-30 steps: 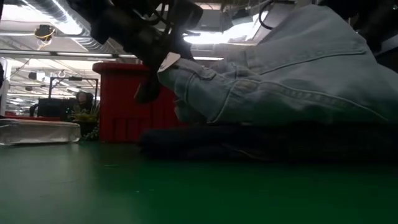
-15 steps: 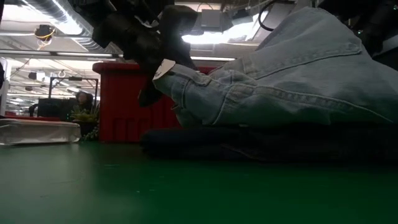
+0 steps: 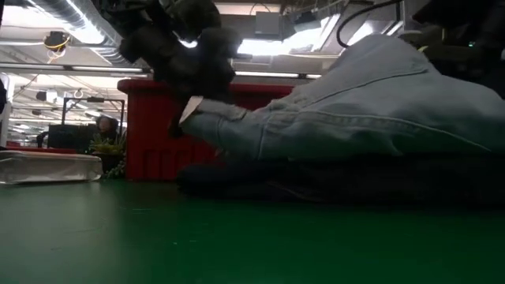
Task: Fold laundry
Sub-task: Stack the light blue jeans on top of the dark blue jeans
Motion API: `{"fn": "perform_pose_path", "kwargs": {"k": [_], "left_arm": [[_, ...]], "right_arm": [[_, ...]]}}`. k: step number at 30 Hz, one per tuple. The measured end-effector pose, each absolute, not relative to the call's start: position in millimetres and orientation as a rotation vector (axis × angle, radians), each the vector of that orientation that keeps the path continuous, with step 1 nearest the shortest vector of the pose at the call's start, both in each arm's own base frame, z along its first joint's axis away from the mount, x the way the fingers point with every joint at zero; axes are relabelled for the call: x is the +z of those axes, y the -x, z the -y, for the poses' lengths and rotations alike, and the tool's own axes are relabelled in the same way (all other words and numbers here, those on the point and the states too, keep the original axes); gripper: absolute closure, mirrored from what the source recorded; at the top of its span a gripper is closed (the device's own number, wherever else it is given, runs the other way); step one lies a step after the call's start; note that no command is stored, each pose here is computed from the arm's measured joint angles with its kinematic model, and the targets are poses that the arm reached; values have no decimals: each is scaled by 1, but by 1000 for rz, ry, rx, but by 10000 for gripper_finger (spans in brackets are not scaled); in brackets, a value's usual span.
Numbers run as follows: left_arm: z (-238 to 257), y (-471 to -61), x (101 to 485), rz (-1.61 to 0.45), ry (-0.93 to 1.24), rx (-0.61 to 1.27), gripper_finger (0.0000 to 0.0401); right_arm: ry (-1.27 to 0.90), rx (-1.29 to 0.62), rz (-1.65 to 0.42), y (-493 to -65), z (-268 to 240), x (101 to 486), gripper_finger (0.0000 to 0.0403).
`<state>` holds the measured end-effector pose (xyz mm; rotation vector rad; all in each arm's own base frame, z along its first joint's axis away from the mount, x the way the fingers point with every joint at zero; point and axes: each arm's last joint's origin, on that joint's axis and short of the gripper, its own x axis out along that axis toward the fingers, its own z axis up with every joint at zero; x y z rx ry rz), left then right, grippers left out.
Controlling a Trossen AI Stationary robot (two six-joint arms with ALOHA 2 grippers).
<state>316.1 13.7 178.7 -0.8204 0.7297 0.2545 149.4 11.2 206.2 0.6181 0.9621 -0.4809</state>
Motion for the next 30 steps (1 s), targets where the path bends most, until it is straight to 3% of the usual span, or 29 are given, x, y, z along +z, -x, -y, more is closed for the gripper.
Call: {"fn": "perform_pose_path", "kwargs": {"k": [21,30], "left_arm": [[-14,-296,170,-933,677,339,277],[-15,-286,180,-941,617,373,277]], "right_arm": [[-670,-388,-741,-128,-9,233,276],[-697,-126,-585,-135,-14,253,276]]}}
